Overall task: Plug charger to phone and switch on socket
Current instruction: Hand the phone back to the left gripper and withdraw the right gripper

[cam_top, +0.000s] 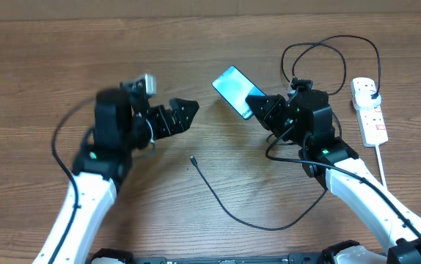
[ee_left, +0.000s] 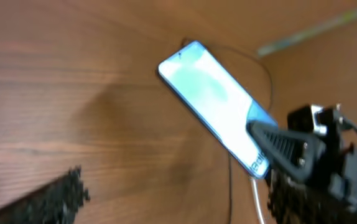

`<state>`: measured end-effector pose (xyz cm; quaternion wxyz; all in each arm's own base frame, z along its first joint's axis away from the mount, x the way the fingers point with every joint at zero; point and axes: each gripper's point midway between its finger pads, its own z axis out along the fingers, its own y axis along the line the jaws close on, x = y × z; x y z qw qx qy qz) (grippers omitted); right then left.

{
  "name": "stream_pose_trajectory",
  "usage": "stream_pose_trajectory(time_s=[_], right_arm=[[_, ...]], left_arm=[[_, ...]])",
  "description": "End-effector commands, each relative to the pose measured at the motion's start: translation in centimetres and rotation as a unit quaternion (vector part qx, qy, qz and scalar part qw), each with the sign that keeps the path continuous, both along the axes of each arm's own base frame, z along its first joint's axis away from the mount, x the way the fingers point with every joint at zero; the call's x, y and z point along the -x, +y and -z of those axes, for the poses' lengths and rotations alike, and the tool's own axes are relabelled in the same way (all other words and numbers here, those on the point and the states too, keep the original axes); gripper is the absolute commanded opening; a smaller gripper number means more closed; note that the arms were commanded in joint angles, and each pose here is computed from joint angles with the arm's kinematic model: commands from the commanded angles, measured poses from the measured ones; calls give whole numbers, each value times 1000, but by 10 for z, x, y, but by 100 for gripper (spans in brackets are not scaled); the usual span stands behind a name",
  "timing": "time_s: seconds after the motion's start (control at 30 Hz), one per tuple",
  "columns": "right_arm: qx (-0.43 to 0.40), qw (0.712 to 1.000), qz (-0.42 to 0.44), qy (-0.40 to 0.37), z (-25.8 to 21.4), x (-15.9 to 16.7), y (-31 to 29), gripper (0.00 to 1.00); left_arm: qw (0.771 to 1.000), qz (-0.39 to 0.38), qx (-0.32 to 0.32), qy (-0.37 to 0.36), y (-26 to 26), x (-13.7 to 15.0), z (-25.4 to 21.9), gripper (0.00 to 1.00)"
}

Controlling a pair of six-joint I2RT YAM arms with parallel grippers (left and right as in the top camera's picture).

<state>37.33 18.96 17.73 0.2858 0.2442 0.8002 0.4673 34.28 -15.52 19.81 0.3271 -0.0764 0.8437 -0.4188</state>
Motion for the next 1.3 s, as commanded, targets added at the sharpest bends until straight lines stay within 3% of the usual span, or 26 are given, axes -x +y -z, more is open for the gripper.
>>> stream_pose_trajectory(time_s=[0.0,0.17,0.6,1.07,1.27], right_arm=[[-55,998,-3,-8,-28,1,10,4],[-80,996,-19,-44,-49,3,30,4],[-102,992,-47,-63,-50,13,79,4],[-82,994,-68,-29,-5,17,110,4],[-62,995,-66,-45,-2,14,107,4]], left_arm=[[994,-2,103,26,-14,15,10,99],[983,-47,180,-4,-15,0,10,99],[955,-37,292,-30,-27,-32,6,99],[941,-23,336,-39,-36,-38,-1,100],[938,-24,344,-33,-36,-38,-2,77]])
